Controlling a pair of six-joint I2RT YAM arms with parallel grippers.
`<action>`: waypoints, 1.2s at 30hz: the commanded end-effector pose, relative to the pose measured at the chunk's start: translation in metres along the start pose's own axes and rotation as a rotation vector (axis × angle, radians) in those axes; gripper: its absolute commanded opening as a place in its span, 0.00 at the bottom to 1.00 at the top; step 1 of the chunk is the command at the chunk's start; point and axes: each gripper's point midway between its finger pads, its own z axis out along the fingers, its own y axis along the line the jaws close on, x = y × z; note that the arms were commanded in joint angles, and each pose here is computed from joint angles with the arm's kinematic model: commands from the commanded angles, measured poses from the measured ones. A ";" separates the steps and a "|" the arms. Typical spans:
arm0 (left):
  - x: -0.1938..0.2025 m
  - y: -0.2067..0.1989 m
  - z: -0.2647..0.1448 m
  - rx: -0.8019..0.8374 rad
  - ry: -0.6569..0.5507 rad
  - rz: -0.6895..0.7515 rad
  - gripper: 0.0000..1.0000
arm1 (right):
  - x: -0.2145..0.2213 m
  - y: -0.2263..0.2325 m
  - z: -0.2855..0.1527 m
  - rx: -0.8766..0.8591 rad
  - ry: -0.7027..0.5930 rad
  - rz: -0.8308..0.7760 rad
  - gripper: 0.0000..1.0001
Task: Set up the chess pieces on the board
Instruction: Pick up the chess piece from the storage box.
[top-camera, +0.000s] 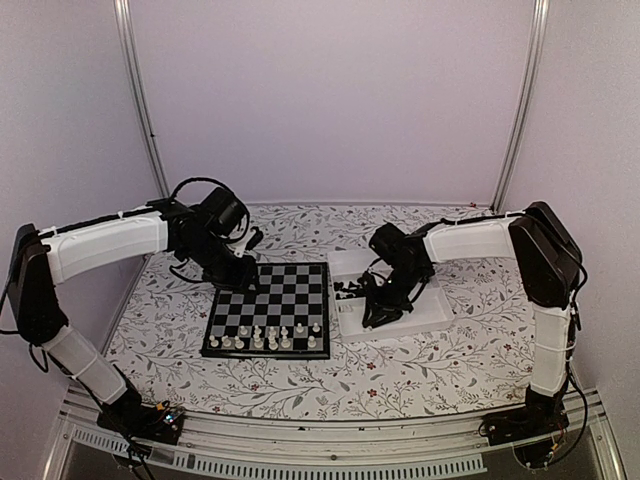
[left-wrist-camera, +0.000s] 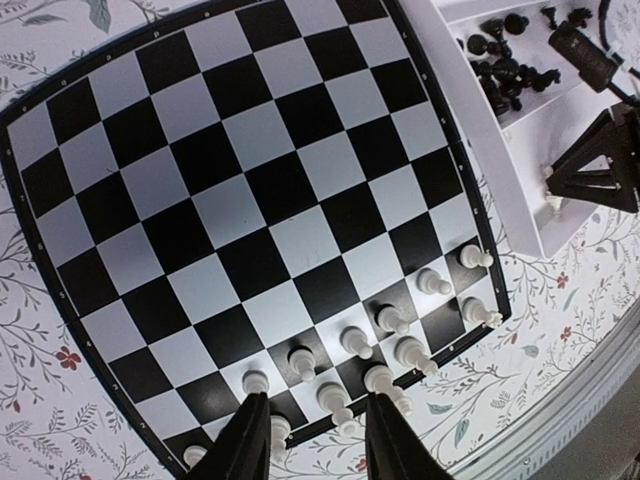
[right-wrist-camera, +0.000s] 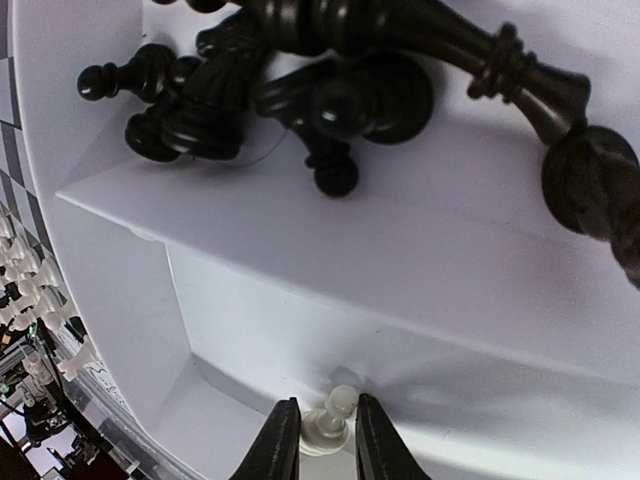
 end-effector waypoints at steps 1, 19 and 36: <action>0.006 0.002 0.006 -0.001 0.025 0.011 0.35 | -0.020 0.009 -0.012 0.006 -0.069 -0.029 0.21; 0.008 0.001 0.010 0.012 0.030 0.009 0.36 | -0.016 0.004 -0.016 0.138 -0.013 -0.102 0.24; 0.015 0.004 0.011 0.008 0.031 0.003 0.36 | 0.007 -0.008 0.016 0.220 0.128 -0.087 0.27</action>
